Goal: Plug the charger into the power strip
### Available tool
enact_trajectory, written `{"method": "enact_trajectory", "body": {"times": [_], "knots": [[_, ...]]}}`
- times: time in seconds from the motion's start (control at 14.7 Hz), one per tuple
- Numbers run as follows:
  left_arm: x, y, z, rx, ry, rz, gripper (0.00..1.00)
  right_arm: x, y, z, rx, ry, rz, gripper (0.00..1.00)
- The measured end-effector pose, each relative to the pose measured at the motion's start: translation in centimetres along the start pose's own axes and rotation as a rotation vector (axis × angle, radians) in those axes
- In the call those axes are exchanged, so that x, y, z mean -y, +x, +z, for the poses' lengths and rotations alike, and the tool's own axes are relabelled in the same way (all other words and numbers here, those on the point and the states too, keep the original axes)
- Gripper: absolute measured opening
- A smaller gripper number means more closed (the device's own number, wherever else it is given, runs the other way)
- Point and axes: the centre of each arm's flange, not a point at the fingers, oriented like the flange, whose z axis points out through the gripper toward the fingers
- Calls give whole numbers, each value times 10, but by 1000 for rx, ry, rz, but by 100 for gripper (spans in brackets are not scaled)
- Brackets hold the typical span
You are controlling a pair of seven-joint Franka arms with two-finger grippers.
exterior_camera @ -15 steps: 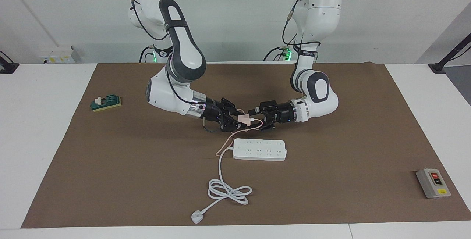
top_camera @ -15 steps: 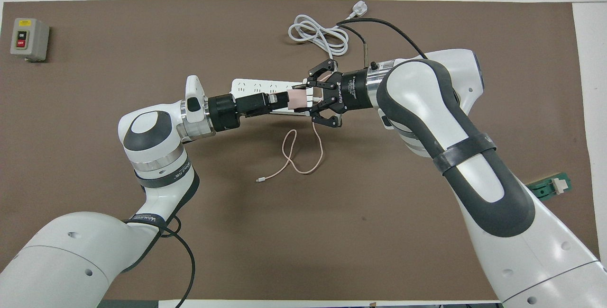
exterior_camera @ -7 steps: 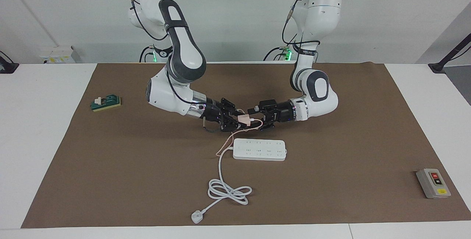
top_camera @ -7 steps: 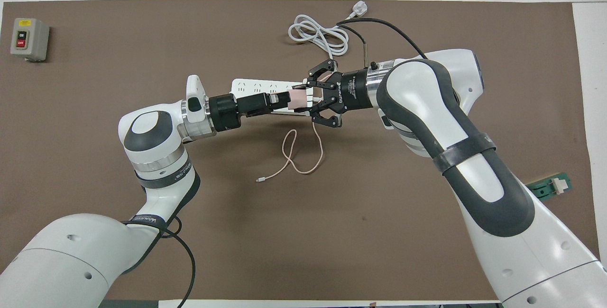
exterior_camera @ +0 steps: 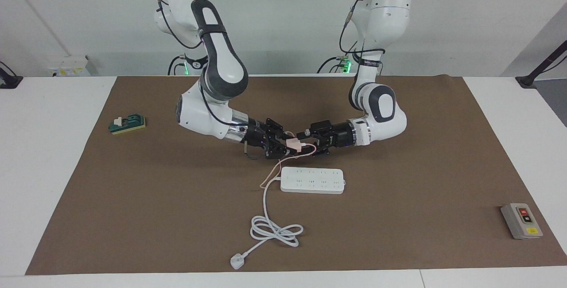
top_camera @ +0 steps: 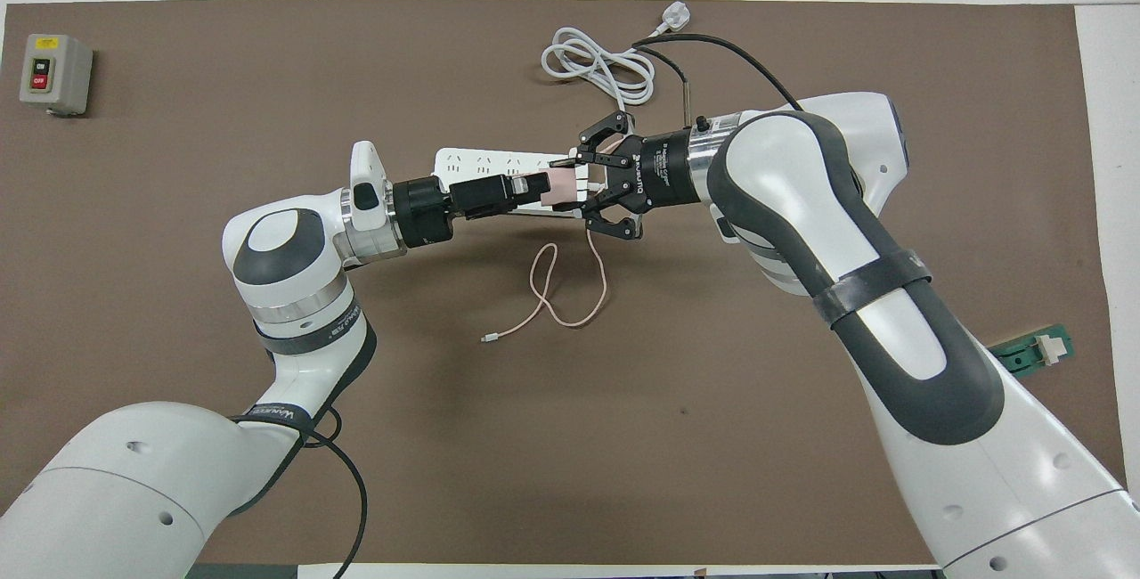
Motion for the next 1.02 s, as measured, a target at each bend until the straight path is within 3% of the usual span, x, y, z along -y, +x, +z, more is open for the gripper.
{"method": "enact_trajectory", "body": {"times": [0.07, 0.2, 0.34, 0.41, 0.54, 1.02], "knots": [[0, 0, 0, 1, 0, 0, 66, 0, 0, 0, 0, 0, 0, 47], [0, -1, 1, 3, 0, 0, 63, 0, 0, 0, 0, 0, 0, 47], [0, -1, 2, 4, 0, 0, 44, 0, 0, 0, 0, 0, 0, 47], [0, -1, 2, 4, 0, 0, 44, 0, 0, 0, 0, 1, 0, 47], [0, -2, 2, 3, 3, 2, 31, 0, 0, 0, -1, 2, 0, 47], [0, -2, 2, 3, 4, 2, 31, 0, 0, 0, -1, 2, 0, 47]]}}
